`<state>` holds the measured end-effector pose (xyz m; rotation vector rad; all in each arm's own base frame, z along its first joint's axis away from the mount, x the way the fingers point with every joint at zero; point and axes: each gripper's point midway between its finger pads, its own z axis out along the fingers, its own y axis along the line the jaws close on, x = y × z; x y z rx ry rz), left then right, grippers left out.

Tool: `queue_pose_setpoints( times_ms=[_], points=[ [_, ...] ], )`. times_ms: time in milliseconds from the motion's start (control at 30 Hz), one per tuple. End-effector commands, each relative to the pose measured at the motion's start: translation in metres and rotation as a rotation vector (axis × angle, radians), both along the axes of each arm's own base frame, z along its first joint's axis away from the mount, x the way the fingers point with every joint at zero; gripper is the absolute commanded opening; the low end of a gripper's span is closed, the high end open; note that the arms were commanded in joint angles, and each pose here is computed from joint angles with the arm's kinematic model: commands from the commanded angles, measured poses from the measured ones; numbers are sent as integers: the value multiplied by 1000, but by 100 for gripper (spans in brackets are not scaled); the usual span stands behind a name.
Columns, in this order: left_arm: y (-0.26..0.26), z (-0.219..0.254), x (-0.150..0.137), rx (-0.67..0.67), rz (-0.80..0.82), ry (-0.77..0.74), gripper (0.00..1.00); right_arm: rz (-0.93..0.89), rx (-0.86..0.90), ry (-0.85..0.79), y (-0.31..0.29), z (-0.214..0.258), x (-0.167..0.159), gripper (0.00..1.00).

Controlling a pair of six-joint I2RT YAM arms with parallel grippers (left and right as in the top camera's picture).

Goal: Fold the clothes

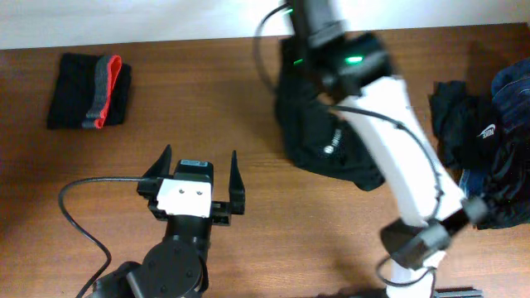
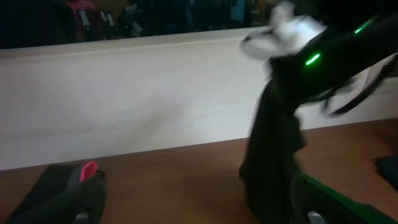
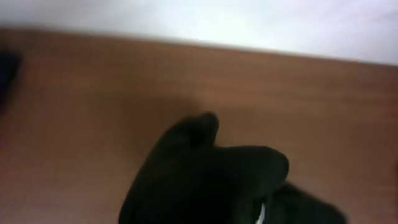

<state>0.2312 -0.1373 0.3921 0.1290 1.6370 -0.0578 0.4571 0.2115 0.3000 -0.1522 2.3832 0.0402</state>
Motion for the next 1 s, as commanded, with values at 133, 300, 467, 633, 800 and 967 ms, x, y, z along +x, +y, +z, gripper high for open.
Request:
queue_pose_setpoints(
  times_ms=[133,300,467,633,800,967],
  points=[
    [22,2,1,29,116,-10,98,161,-25,99,98,-60,-28,10],
    [31,1,1,44,166,-10,98,342,-77,92,142,-67,-55,98],
    [31,1,1,45,165,-10,98,358,-86,77,140,-58,-59,99],
    [31,-6,0,83,163,9,98,242,-59,27,87,-18,-42,99],
    [7,-26,3,159,59,68,98,95,-45,55,1,15,-43,99],
    [-25,-56,18,198,30,140,89,-50,-82,158,-79,15,-55,99]
  ],
)
